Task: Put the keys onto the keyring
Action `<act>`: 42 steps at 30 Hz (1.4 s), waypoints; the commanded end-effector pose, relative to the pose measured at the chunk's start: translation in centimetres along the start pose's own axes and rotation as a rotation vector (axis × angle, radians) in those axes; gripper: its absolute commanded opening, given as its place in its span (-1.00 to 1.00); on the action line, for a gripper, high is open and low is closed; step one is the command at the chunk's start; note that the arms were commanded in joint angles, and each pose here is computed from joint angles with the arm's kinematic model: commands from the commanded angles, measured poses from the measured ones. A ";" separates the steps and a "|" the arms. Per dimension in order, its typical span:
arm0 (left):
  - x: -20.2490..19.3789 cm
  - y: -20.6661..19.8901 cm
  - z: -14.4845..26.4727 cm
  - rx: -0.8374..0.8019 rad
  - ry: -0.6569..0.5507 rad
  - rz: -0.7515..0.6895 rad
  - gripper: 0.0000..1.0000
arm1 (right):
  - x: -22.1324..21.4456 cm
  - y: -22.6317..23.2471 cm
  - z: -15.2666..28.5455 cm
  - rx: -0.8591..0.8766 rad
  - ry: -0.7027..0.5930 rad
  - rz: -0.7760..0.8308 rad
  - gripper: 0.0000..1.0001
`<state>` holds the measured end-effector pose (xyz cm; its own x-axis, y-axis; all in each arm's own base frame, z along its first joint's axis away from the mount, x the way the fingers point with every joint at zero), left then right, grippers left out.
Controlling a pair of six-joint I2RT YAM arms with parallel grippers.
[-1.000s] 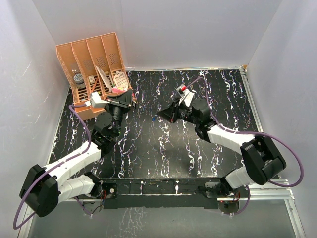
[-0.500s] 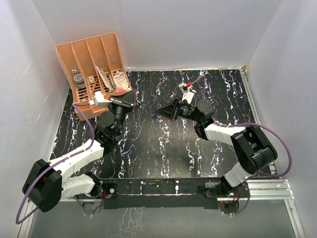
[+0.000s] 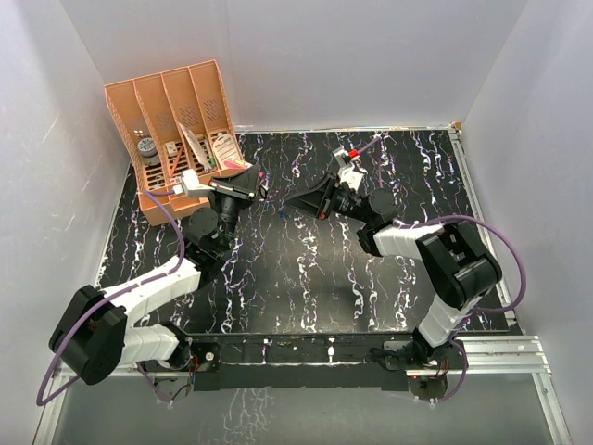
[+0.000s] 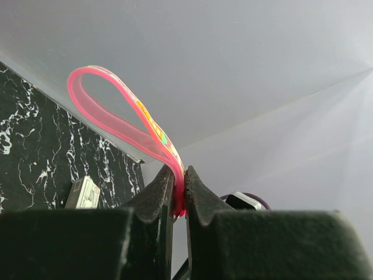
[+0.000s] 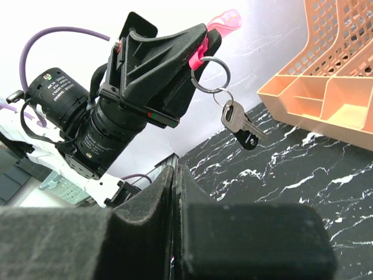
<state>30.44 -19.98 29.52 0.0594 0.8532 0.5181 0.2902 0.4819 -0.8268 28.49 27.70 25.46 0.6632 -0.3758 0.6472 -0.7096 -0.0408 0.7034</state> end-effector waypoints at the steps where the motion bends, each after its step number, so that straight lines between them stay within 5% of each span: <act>1: 0.9 -1.8 0.0 -0.073 -0.040 0.048 -1.00 | 2.0 2.6 -0.8 0.166 -0.079 0.090 -1.00; 18: 1.0 -2.8 -0.5 -0.106 -0.037 0.055 -1.00 | 2.9 0.9 -1.6 0.251 -0.199 0.102 -1.00; 29: 1.1 -4.0 -1.8 -0.122 -0.034 0.026 -1.00 | 5.8 3.1 -2.3 0.299 -0.309 0.134 -1.00; 42: 0.9 -4.4 -2.1 -0.140 -0.023 -0.001 -1.00 | 5.7 5.7 -1.8 0.335 -0.296 0.176 -1.00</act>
<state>31.47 -21.27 31.52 0.0519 0.8432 0.5351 0.3520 0.4860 -0.7999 32.92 28.99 26.65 0.6828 -0.5383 0.4940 -0.6384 -0.1108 0.7617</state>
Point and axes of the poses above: each gripper's point midway between its finger pads, its own z axis back along the fingers, its own y axis along the line the jaws close on, x = y × z, the point moved 5 cm from there along z, back along the fingers, and after that the axes turned 9 degrees about -z, right-handed, at the moved point
